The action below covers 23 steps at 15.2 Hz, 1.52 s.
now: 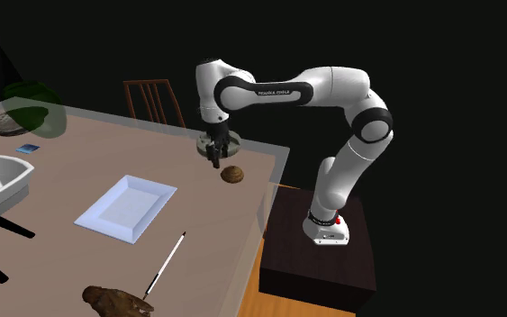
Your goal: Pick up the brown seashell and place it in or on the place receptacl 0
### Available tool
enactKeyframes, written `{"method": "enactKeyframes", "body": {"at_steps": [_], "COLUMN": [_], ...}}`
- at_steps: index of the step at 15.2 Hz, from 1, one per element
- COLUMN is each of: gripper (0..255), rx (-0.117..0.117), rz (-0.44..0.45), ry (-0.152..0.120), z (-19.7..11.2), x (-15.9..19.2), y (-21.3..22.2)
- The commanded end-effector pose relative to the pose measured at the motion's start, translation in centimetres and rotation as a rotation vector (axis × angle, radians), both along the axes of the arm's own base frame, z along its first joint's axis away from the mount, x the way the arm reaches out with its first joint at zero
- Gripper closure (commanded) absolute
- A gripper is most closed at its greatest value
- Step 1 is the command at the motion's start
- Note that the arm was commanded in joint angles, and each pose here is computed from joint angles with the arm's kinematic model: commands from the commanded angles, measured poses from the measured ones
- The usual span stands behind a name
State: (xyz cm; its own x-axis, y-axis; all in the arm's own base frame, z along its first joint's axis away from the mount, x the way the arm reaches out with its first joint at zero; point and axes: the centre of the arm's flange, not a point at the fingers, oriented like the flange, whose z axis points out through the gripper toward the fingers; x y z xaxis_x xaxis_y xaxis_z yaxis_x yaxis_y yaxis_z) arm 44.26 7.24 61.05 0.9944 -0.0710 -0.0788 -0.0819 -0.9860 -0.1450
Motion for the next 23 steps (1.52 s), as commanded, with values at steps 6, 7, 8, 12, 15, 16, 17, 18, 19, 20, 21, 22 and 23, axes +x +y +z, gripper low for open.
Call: {"method": "enactKeyframes", "body": {"at_steps": [6,7,8,12,15,16,17,18,19,20,21,22,23], "gripper": [0,0,0,0,0,0,0,255,255,255,255,255,255], "rx": [0.266,0.266,0.266,0.266,0.266,0.266,0.266,0.266,0.266,0.266,0.266,0.266,0.266], "rz": [0.357,0.357,0.357,0.357,0.357,0.357,0.357,0.357,0.357,0.357,0.357,0.357,0.357], "ry": [0.193,0.193,0.193,0.193,0.193,0.193,0.193,0.193,0.193,0.193,0.193,0.193,0.193], "z": [-3.9,-4.3,-4.8,-5.5,-5.5,-5.5,-5.5,-5.5,-5.5,-5.5,-5.5,-5.5,-5.5], "x": [0.8,0.6,0.5,0.2,0.2,0.2,0.2,0.2,0.2,0.2,0.2,0.2,0.2], "y": [-3.3,-3.1,-2.9,-2.7,-2.7,-2.7,-2.7,-2.7,-2.7,-2.7,-2.7,-2.7,-2.7]}}
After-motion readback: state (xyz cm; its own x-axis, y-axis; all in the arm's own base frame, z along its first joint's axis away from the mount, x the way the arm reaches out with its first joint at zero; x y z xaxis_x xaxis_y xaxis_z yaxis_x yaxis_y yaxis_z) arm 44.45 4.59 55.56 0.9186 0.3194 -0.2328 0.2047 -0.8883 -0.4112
